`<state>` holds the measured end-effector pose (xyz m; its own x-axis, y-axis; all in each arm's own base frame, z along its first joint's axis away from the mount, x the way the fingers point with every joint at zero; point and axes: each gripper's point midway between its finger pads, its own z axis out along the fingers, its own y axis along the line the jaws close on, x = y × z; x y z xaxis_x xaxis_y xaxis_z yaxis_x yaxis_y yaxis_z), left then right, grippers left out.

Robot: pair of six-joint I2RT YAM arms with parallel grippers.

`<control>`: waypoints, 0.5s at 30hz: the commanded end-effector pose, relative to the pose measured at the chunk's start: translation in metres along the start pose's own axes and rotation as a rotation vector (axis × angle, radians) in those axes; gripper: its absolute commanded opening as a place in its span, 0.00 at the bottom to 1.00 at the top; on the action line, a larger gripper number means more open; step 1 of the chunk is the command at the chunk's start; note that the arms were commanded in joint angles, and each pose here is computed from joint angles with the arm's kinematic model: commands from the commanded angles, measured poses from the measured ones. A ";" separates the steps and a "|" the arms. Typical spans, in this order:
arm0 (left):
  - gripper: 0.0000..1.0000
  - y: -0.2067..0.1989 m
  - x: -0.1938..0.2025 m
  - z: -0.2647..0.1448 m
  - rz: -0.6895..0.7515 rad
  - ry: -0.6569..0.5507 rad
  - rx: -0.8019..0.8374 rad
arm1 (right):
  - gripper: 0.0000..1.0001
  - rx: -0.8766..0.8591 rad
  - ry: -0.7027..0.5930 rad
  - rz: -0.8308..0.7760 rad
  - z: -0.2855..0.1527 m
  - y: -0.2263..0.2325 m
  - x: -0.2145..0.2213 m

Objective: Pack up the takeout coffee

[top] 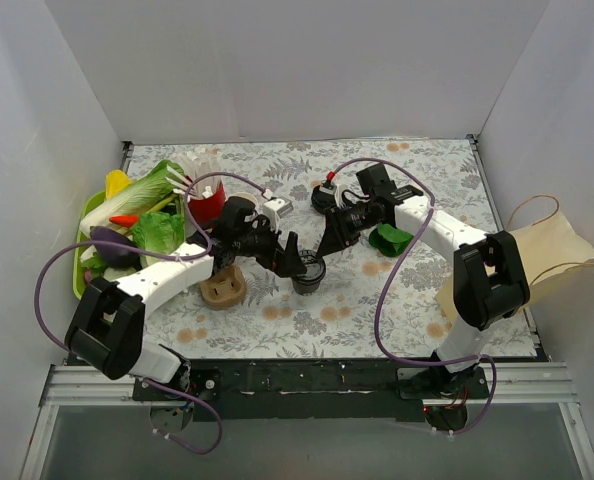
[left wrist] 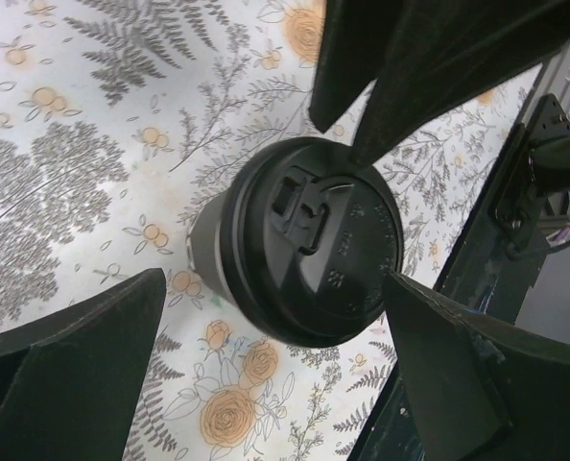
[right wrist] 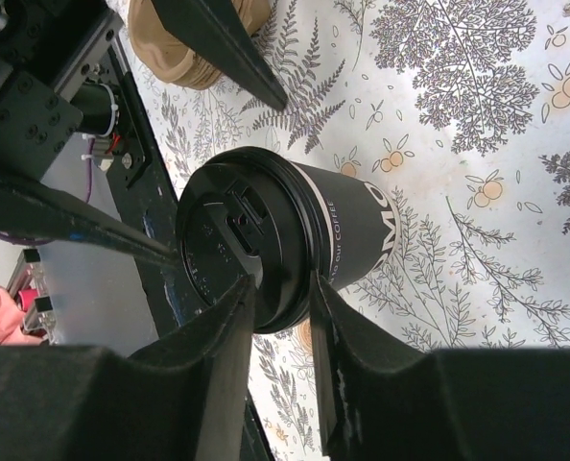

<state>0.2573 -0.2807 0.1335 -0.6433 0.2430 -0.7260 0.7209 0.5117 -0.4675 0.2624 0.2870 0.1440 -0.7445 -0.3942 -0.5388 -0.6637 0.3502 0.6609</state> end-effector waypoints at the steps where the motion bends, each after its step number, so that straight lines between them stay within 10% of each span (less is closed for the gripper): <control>1: 0.98 0.011 -0.014 -0.024 -0.052 -0.054 -0.082 | 0.41 -0.019 -0.034 -0.106 -0.009 0.016 -0.015; 9: 0.98 -0.016 0.006 -0.030 -0.233 -0.038 0.094 | 0.91 -0.219 -0.062 -0.057 -0.014 0.027 -0.011; 15: 0.98 -0.019 0.011 -0.026 -0.330 -0.049 0.156 | 0.96 -0.287 -0.055 -0.044 -0.011 0.027 -0.005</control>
<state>0.2328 -0.2587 0.1306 -0.8169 0.0931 -0.5693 0.5320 0.5030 -0.6811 0.2575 0.2859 0.1674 -0.7273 -0.3590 -0.5850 -0.6686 0.1779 0.7220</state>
